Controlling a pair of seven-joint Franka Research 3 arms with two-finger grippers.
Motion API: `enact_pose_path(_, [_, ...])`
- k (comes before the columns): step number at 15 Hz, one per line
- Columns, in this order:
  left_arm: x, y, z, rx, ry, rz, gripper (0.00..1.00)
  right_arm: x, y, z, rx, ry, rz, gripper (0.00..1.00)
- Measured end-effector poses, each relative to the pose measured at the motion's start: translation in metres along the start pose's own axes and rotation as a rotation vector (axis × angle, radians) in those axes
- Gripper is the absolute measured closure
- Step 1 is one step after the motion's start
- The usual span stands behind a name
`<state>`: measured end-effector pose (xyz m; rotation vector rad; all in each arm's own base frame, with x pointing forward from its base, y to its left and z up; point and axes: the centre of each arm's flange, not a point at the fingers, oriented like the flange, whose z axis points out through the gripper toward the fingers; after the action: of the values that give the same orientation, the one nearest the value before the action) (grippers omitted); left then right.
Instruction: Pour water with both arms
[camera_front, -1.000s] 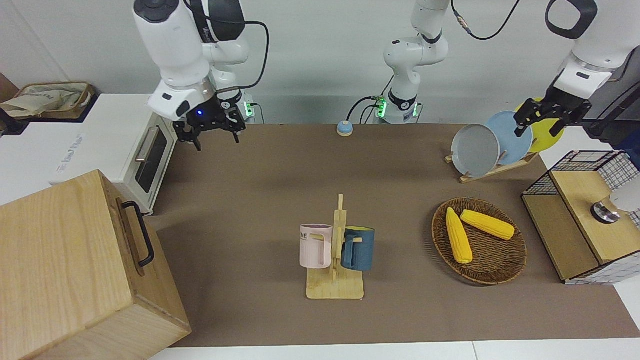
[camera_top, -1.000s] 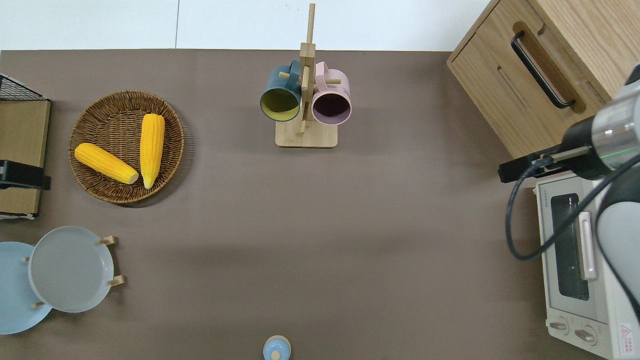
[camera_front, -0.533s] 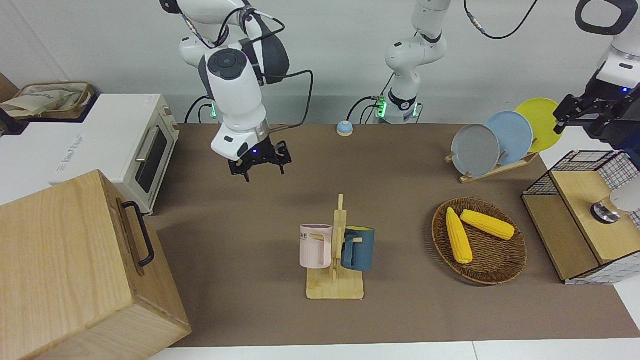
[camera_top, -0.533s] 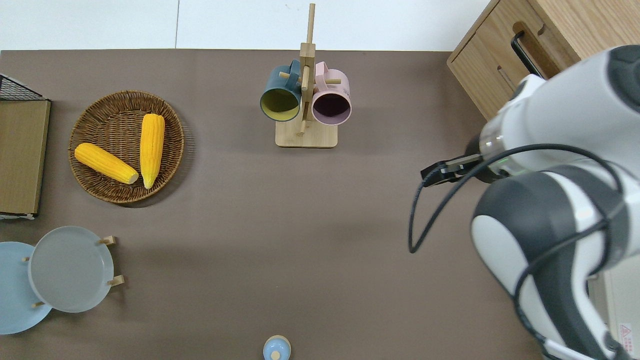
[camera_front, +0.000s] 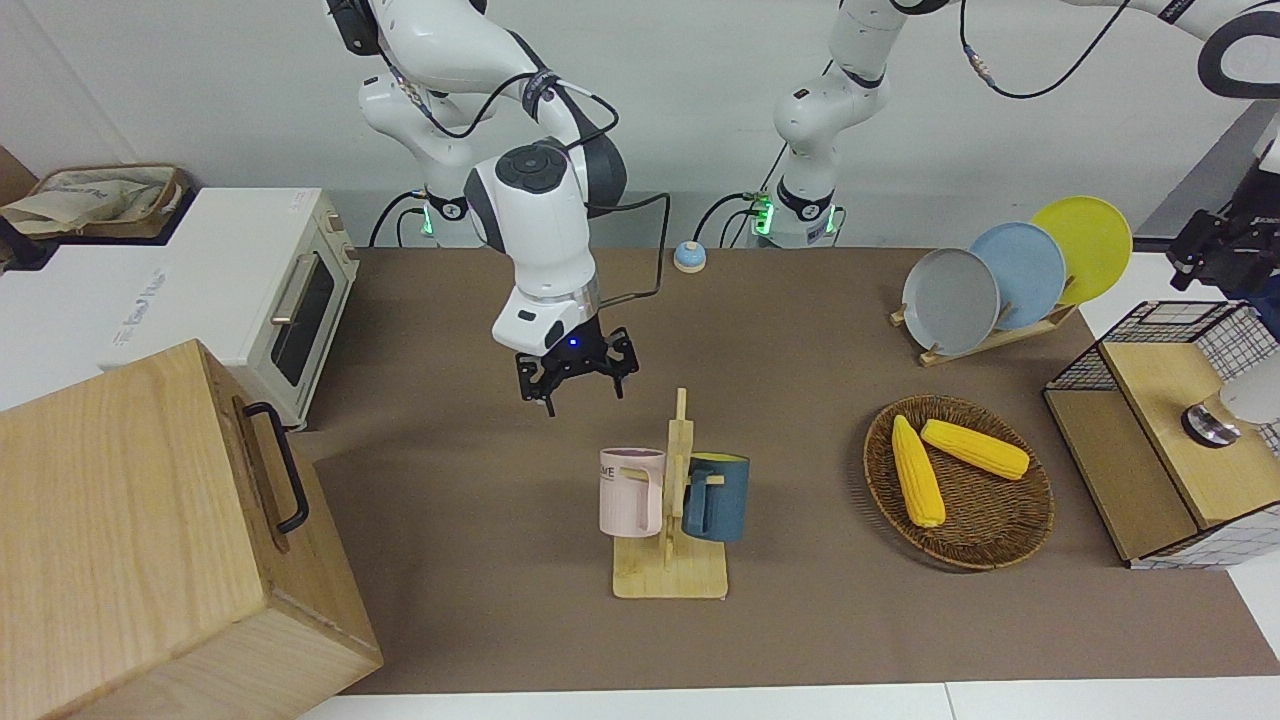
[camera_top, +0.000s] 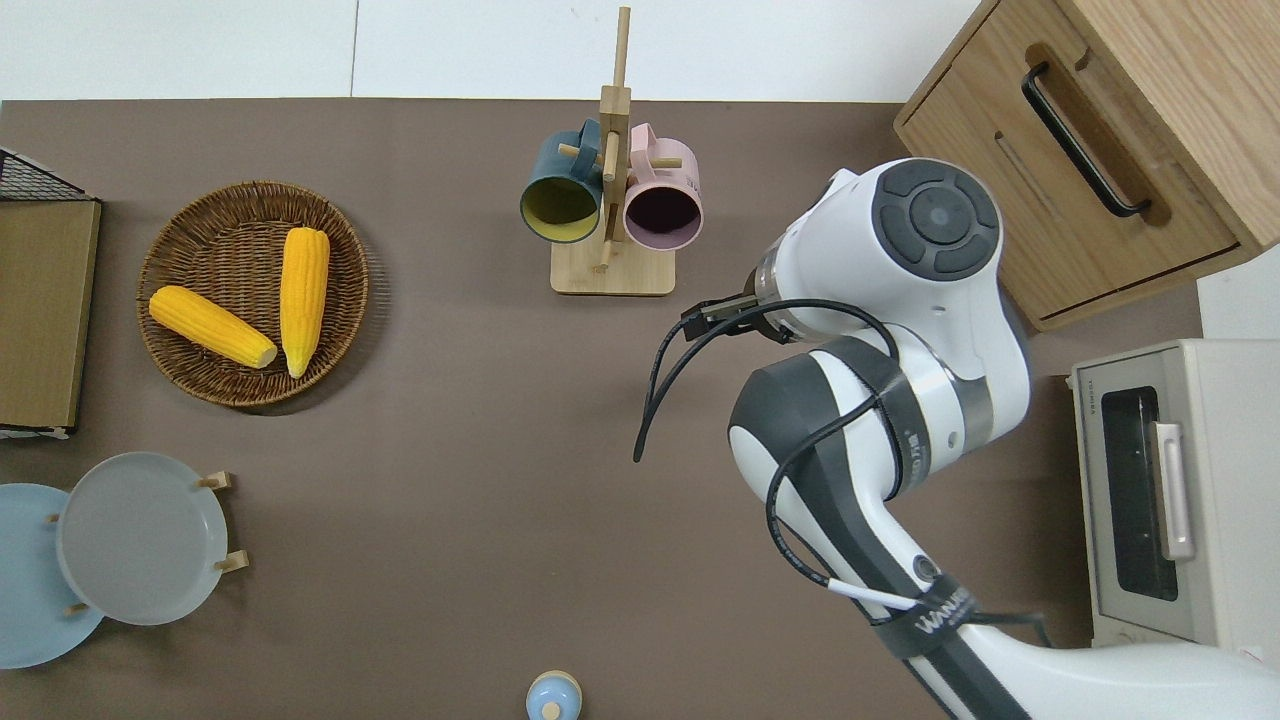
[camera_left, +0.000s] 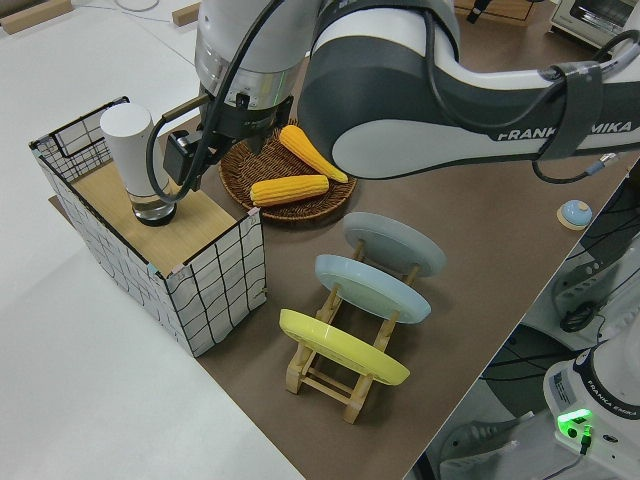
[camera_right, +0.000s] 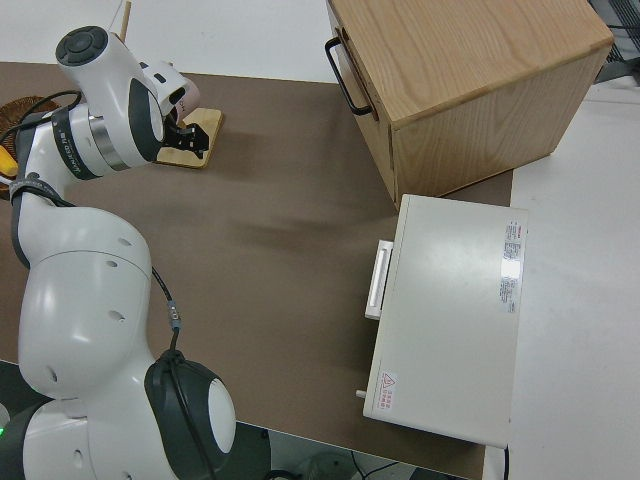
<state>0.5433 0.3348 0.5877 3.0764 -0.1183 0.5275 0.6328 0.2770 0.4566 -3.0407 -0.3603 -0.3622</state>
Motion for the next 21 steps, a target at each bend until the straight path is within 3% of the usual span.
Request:
enact_pose_path(3, [0.002,-0.02,0.015,-0.001,0.094,-0.036,0.0,0.006,-0.005,0.006,-0.06,0.074,-0.05,0.02])
enact_pose_path(7, [0.008,-0.035,0.041,-0.021,0.2,-0.068,0.0,0.015,0.003,0.009,-0.09,0.124,-0.07,0.04])
enact_pose_path(9, [0.014,-0.036,0.05,-0.02,0.25,-0.085,0.0,0.019,0.004,0.009,-0.095,0.143,-0.076,0.15])
enact_pose_path(13, [0.022,-0.037,0.064,-0.012,0.307,-0.096,0.0,0.033,0.002,0.008,-0.085,0.186,-0.08,0.18])
enact_pose_path(16, [0.021,-0.042,0.079,-0.033,0.347,-0.073,0.0,0.045,0.002,0.011,-0.071,0.223,-0.09,0.23])
enact_pose_path(18, [0.02,-0.045,0.089,-0.041,0.357,-0.071,0.0,0.05,0.002,0.013,-0.067,0.234,-0.096,0.38])
enact_pose_path(21, [0.021,-0.047,0.096,-0.032,0.364,-0.062,0.01,0.053,0.003,0.013,-0.068,0.239,-0.114,0.71])
